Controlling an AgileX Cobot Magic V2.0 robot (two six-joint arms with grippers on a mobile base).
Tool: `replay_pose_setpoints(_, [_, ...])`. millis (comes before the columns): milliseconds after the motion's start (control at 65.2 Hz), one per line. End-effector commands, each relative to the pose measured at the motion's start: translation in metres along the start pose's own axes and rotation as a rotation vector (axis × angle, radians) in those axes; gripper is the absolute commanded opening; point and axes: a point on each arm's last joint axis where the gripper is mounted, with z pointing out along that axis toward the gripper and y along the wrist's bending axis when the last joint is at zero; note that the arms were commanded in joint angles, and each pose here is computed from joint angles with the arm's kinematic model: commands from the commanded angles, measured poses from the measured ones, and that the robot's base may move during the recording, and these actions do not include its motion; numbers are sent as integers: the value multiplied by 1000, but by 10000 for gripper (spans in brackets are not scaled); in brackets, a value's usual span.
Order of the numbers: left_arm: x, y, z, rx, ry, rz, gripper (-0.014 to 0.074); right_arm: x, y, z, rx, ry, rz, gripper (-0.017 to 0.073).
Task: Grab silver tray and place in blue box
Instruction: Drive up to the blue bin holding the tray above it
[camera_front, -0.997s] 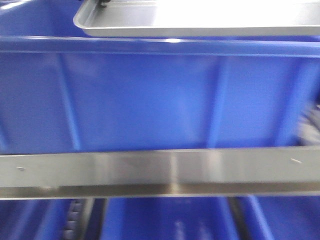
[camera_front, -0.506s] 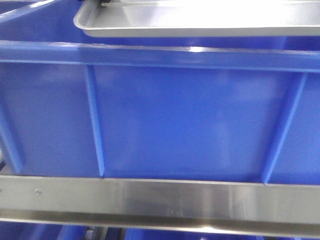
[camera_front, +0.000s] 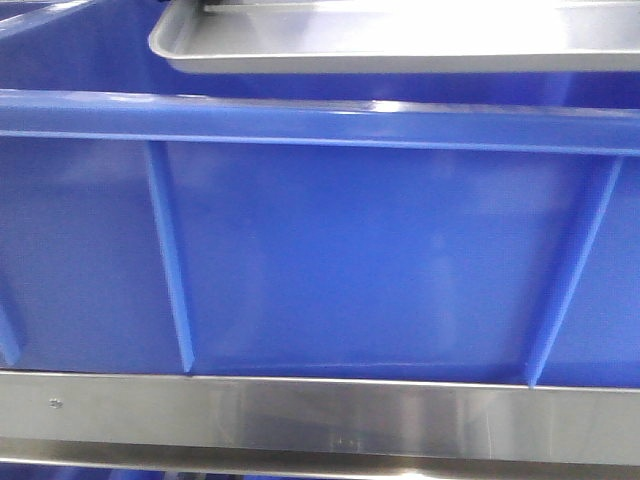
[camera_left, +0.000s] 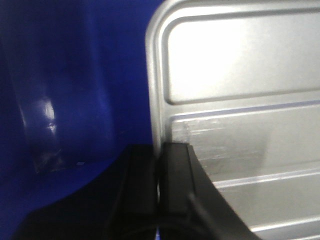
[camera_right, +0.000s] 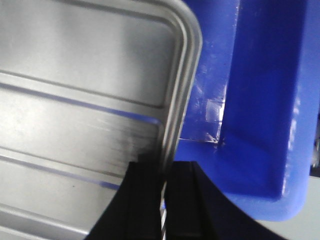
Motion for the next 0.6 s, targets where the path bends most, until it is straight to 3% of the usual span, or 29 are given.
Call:
replay_pose_setpoints(0, [0,6,-21,-17,-33,30,-98,-6,-4,-12,18,-69,-38,57])
replay_pose_setpoints(583, [0,6,-21,-17,-33,30,-98,-6,-4,-12,14,-75,-38,57])
